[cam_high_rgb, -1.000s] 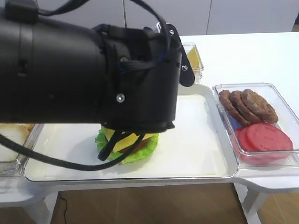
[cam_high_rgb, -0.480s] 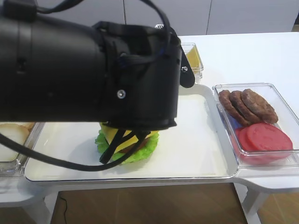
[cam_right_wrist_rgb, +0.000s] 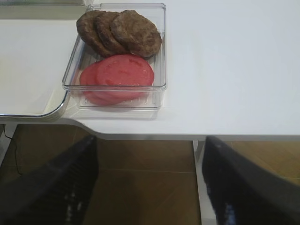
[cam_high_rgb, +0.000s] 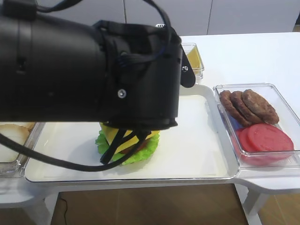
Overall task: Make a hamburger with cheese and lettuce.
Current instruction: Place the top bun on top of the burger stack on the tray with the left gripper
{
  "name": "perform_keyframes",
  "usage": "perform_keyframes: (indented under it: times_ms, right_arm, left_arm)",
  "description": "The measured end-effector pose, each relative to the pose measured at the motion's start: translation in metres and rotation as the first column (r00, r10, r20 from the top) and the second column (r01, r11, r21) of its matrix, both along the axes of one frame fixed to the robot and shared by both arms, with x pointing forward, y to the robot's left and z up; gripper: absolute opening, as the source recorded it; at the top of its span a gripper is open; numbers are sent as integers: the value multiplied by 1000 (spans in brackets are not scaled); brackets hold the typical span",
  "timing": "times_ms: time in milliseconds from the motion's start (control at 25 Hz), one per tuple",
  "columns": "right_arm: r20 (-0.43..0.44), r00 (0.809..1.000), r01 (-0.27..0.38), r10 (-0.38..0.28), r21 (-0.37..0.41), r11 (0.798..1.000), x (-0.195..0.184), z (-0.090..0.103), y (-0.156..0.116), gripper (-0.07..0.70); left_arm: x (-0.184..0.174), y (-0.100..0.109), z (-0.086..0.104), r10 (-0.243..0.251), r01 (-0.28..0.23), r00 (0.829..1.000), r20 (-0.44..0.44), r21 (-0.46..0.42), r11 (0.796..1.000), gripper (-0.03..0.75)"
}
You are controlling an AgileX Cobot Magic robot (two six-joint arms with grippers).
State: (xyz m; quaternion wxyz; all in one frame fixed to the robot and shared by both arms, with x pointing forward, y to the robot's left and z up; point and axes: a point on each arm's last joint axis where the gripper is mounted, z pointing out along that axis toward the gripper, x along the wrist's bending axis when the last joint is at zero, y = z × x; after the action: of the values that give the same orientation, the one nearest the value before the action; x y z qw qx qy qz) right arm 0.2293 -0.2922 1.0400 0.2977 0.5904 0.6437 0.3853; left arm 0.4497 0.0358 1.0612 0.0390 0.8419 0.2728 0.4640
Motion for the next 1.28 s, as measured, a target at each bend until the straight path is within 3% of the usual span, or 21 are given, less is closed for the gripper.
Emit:
perform_keyframes:
  times_ms: [360, 960, 1280]
  right_arm:
    - [0, 1000, 0, 0, 0, 1000, 0, 0, 0, 540]
    - [0, 1000, 0, 0, 0, 1000, 0, 0, 0, 540]
    - [0, 1000, 0, 0, 0, 1000, 0, 0, 0, 540]
  left_arm:
    - [0, 0, 0, 1, -1, 1000, -4, -2, 1000, 141]
    - [0, 0, 0, 3, -3, 1000, -5, -2, 1000, 157]
    - [-1, 0, -1, 5, -5, 1000, -8, -3, 1000, 223]
